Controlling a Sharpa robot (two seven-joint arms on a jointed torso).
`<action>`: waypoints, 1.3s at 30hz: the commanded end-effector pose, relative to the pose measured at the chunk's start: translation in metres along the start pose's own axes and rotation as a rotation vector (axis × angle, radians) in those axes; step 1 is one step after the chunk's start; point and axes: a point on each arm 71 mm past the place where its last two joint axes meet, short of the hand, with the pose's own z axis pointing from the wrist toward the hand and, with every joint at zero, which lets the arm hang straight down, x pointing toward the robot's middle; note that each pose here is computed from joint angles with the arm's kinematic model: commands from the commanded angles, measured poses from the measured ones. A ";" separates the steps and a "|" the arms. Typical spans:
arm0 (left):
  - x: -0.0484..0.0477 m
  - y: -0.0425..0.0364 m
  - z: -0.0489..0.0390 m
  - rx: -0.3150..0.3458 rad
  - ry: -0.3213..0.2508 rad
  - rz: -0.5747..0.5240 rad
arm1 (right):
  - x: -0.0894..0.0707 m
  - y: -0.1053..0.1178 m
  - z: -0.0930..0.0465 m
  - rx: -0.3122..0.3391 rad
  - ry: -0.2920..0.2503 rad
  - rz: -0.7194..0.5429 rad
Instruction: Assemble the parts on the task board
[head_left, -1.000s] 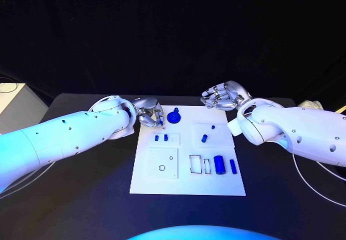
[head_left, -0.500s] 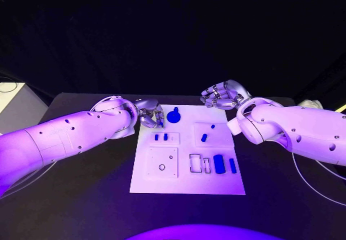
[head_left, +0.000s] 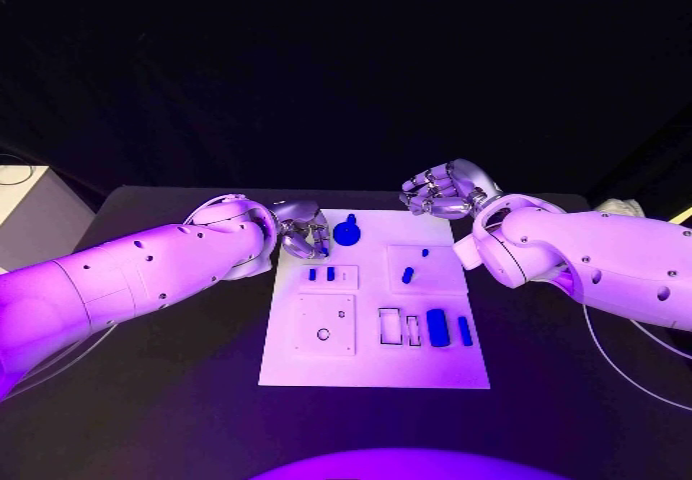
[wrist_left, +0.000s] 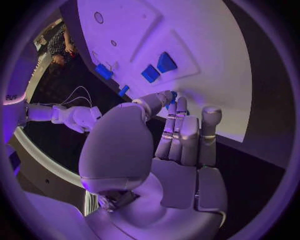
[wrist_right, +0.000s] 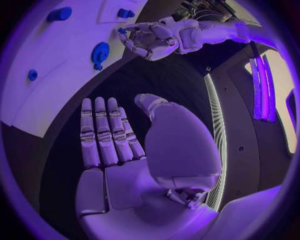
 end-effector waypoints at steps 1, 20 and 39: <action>0.0024 -0.0021 0.0013 0.003 0.019 -0.011 | 0.001 0.002 0.000 -0.017 0.012 -0.006; 0.0082 -0.0013 0.0037 -0.011 0.039 -0.004 | 0.001 0.001 0.000 -0.016 0.011 -0.006; 0.0092 0.0040 0.0021 -0.026 0.044 0.006 | -0.001 0.000 -0.001 -0.014 0.008 -0.008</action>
